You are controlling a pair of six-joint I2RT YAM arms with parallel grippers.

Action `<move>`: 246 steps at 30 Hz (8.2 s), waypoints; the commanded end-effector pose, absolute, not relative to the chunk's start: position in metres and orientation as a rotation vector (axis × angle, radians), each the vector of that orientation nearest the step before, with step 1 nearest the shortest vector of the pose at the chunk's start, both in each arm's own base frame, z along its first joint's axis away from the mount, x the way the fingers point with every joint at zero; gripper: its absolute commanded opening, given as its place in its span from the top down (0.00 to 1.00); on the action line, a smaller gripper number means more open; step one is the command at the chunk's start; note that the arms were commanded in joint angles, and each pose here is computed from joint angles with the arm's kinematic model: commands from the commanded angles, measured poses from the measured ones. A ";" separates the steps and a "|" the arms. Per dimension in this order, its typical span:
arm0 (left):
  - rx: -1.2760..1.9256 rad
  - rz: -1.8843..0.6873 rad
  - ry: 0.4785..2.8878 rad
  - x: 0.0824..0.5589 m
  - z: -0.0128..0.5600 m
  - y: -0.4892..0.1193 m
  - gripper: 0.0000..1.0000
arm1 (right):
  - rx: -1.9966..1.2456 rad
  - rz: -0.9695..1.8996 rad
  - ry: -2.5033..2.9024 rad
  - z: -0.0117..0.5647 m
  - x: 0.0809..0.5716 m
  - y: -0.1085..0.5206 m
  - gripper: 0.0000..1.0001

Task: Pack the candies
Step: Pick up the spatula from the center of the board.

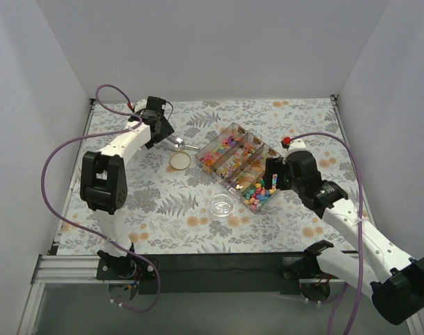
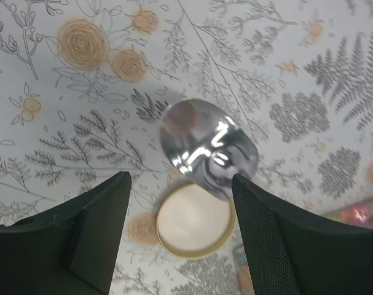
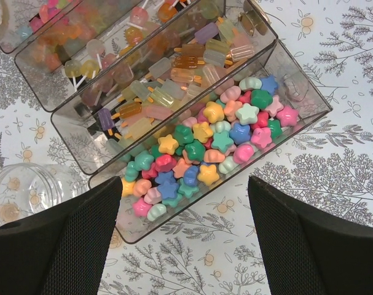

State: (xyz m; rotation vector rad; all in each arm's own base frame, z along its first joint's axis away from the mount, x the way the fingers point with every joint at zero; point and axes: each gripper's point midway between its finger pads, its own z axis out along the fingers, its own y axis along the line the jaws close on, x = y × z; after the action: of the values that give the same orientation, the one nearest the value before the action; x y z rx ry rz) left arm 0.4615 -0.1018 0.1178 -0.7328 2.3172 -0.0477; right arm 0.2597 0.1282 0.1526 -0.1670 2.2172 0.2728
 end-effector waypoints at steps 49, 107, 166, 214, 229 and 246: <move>0.254 -0.628 2.318 0.470 0.212 -0.234 1.00 | -0.410 0.530 2.061 0.263 0.296 0.194 0.16; 1.051 -0.949 2.122 0.314 0.238 -0.332 0.78 | -0.542 1.275 2.350 0.216 0.317 0.265 0.99; 1.120 -0.678 2.092 0.265 0.176 -0.341 0.74 | 0.316 1.374 2.506 0.183 0.317 0.202 0.99; 1.015 -0.662 2.069 0.264 0.182 -0.335 1.00 | 0.453 1.345 2.526 0.153 0.306 0.194 0.99; 0.979 -0.690 2.011 0.264 0.193 -0.336 0.80 | 0.497 1.320 2.548 0.142 0.301 0.191 0.99; 1.080 -0.661 2.105 0.249 0.165 -0.324 0.68 | 0.500 1.332 2.538 0.145 0.304 0.189 0.99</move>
State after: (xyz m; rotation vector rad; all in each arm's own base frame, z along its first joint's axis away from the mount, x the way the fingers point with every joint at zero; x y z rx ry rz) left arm 0.2544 -0.3319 0.1664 1.0481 2.0947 -0.6774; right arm 0.3027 0.1894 0.1370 0.5315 2.5650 1.3139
